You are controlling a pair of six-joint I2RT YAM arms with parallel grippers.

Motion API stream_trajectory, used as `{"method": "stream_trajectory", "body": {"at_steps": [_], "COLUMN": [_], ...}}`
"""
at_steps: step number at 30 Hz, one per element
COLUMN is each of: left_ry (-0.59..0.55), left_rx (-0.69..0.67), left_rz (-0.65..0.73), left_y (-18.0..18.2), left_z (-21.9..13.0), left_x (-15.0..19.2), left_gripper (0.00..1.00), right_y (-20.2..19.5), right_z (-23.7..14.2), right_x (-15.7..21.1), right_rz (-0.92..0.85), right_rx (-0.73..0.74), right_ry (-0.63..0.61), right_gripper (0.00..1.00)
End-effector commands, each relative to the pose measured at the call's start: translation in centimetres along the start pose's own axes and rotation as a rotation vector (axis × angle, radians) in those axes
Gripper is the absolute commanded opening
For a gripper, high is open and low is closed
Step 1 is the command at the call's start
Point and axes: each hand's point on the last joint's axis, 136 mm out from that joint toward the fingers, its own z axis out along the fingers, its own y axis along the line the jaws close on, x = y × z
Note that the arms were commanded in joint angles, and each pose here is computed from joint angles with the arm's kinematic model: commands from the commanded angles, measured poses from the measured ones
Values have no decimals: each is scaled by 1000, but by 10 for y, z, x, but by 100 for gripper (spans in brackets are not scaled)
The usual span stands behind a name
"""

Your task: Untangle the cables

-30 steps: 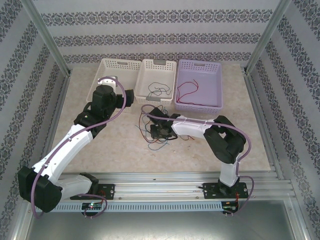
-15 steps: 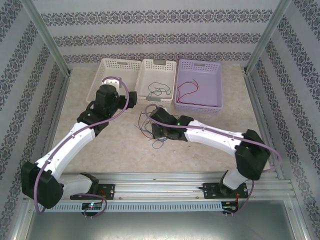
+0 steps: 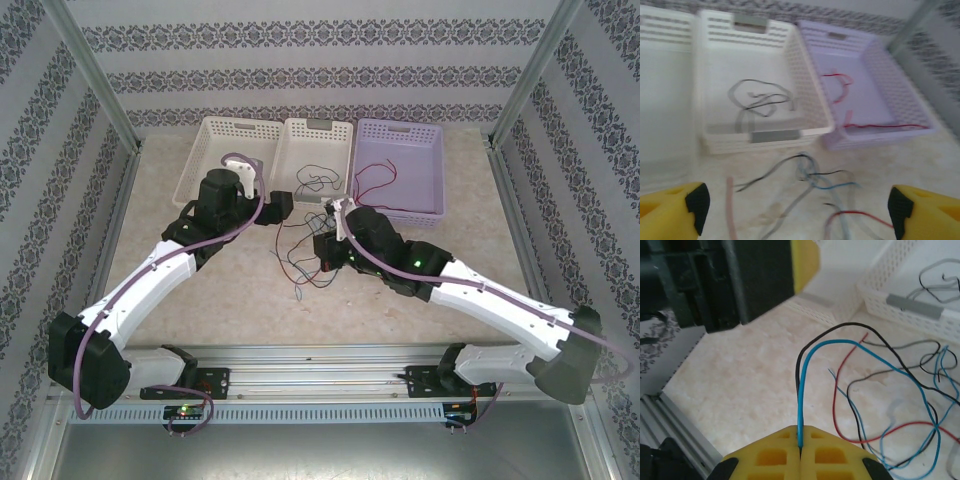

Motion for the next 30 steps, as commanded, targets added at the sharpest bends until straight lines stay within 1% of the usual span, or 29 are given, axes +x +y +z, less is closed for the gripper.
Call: {"method": "stream_trajectory", "body": {"at_steps": [1, 2, 5, 7, 9, 11, 12, 16, 18, 19, 20, 21, 26, 30], "left_ry": [-27, -29, -42, -48, -41, -22, -18, 8, 19, 22, 27, 37, 72, 150], "left_rx": [276, 319, 427, 496, 594, 681, 721, 805, 810, 817, 821, 827, 876, 902], "left_rz": [-45, -51, -82, -119, -152, -187, -205, -263, -272, -270, -267, -264, -211, -148], "left_y": [-50, -58, -75, -84, -97, -108, -113, -120, -121, -121, -122, -123, -140, -159], "left_z": [-4, -5, -11, -14, -17, -18, -19, -15, -12, -12, -12, -12, -19, -19], "left_x": [-10, -10, -14, -15, -17, -18, -19, -19, -17, -16, -15, -14, -6, 15], "left_gripper": [85, 83, 73, 62, 52, 44, 41, 40, 42, 44, 49, 57, 61, 61], "right_y": [5, 2, -8, -14, -22, -31, -36, -46, -53, -56, -59, -60, -67, -72], "right_z": [-9, -14, -25, -32, -37, -42, -43, -50, -51, -52, -52, -52, -55, -60], "right_x": [1, 0, 3, 4, 6, 7, 7, 6, 6, 6, 5, 5, 2, -3], "right_rz": [-62, -67, -57, -42, -29, -10, -1, 23, 31, 34, 37, 40, 53, 63], "right_rx": [-36, -30, -17, -15, -2, 28, 39, 67, 100, 115, 127, 130, 164, 198], "right_ry": [-16, -31, -71, -88, -100, -108, -114, -142, -146, -147, -148, -150, -166, -189], "right_gripper": [0, 0, 0, 0, 0, 0, 0, 0, 0, 0, 0, 0, 0, 0]}}
